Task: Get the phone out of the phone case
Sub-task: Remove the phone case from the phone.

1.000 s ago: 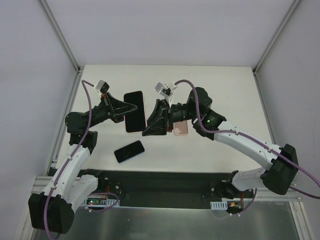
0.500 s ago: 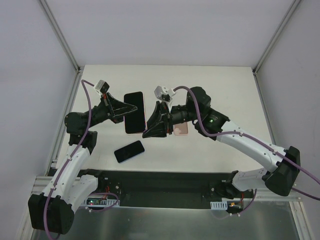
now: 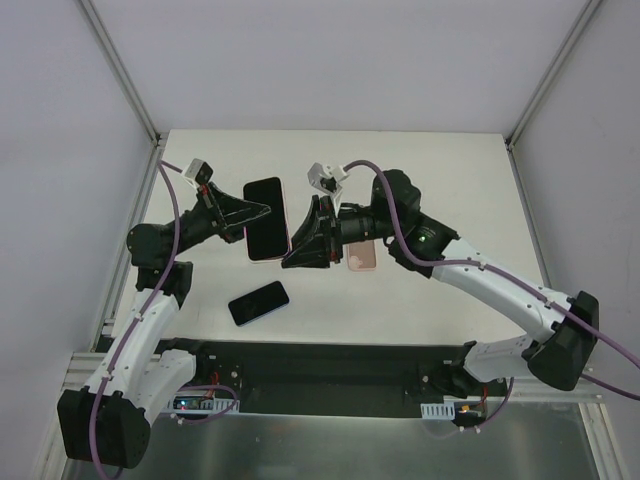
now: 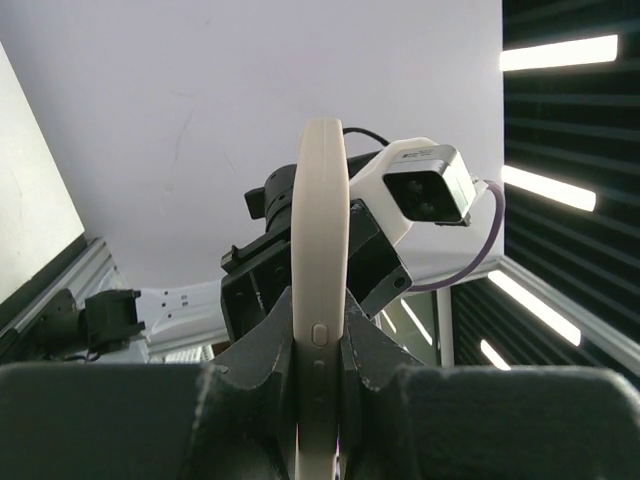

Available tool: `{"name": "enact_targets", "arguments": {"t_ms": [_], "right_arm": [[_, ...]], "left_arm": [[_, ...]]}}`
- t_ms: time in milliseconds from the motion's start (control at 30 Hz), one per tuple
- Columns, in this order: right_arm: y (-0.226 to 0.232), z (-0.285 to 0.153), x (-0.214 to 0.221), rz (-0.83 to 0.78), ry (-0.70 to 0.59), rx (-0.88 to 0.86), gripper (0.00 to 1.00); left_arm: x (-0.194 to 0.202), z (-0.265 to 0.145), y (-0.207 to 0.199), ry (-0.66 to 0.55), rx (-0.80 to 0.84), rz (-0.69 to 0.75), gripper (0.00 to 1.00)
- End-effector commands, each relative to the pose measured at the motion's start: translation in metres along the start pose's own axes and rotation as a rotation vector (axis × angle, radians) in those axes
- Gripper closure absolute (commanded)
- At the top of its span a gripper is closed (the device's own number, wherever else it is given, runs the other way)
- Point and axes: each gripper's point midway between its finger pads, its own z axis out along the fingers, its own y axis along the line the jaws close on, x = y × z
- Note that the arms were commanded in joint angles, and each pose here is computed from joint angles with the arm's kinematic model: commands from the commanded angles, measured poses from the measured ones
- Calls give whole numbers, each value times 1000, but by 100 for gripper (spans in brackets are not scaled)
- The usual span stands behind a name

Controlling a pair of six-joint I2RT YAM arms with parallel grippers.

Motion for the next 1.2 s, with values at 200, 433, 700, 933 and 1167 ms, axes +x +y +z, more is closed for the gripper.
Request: {"name": "enact_targets", "arguments": {"t_ms": [200,433,700,933,1167], "right_arm": [[-86,3,-38,309,-183,258,99],[-123,1,-27,575,-234,282,99],[-165,-17,-8,769,-312,384,99],[-181,-39,-5,841,-412,548,99],[-183,-51,-9,843,-511,651,93]], "left_arm": [[37,-5,-49,111,87,54,100],[42,-6,-57,126,109,82,100],[51,-8,-67,156,133,137,100],[52,-9,-57,170,103,178,100],[46,-8,-31,175,41,184,100]]}}
